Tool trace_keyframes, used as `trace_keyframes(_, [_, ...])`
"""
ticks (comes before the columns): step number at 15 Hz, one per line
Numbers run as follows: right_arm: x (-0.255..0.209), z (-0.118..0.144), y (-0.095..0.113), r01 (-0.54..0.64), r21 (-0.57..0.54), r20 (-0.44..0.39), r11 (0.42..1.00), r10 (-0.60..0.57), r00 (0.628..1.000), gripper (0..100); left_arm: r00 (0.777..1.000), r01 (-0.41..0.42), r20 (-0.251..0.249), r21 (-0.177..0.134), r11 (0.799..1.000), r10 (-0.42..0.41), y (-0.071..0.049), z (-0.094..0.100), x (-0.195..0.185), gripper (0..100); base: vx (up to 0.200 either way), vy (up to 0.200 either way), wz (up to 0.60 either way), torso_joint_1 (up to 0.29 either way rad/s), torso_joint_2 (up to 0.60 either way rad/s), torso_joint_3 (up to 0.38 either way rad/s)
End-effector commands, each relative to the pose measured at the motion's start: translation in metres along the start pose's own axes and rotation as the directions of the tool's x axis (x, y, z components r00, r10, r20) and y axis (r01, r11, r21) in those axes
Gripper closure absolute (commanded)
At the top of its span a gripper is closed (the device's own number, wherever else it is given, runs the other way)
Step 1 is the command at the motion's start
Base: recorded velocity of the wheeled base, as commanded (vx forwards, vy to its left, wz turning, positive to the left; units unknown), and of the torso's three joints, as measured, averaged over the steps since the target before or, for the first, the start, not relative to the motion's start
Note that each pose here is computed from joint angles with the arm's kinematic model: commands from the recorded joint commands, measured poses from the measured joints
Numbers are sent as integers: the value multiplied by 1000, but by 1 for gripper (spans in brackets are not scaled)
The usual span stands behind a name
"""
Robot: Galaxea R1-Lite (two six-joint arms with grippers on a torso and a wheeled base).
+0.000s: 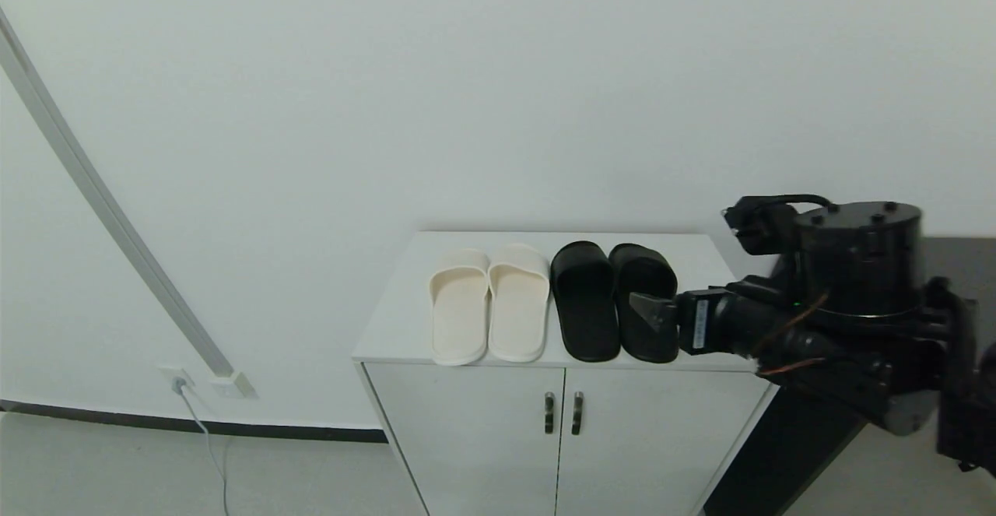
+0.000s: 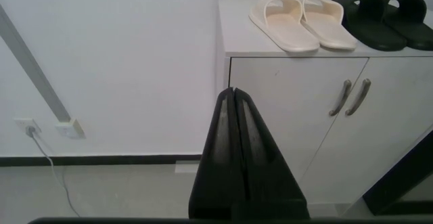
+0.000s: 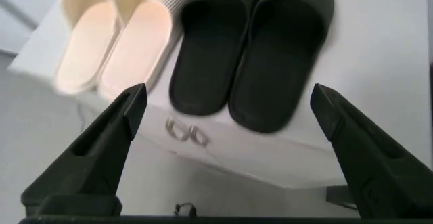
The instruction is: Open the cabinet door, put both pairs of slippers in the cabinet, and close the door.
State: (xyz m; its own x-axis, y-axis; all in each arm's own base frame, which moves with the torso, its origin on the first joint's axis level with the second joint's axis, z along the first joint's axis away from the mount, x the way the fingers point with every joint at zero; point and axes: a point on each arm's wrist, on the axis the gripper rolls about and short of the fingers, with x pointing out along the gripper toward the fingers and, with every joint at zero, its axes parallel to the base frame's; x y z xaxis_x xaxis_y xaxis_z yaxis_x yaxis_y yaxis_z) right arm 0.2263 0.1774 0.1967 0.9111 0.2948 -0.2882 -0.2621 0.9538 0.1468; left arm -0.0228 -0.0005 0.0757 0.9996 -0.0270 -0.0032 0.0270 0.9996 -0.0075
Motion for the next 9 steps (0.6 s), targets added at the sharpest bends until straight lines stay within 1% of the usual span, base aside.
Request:
trace_keyframes(1, [61, -24, 28, 74, -4, -6, 997, -74, 997, 0, 1000, 1, 0, 0, 1000, -1, 0, 0, 0, 100, 0, 0, 0, 0, 0, 0])
trace_keyframes(4, [93, -41, 35, 158, 18, 69, 987, -158, 985, 0, 1000, 1, -1, 0, 1000, -1, 0, 0, 0, 100, 0, 0, 0, 0, 0, 0])
trace_keyframes(6, [102, -49, 36, 173, 16, 64, 985, -174, 983, 0, 1000, 1, 0, 0, 1000, -1, 0, 0, 0, 100, 0, 0, 0, 0, 0, 0])
trace_keyframes(9, [124, -58, 36, 250, 17, 71, 968, -250, 966, 0, 1000, 1, 0, 0, 1000, -1, 0, 0, 0, 100, 0, 0, 0, 0, 0, 0])
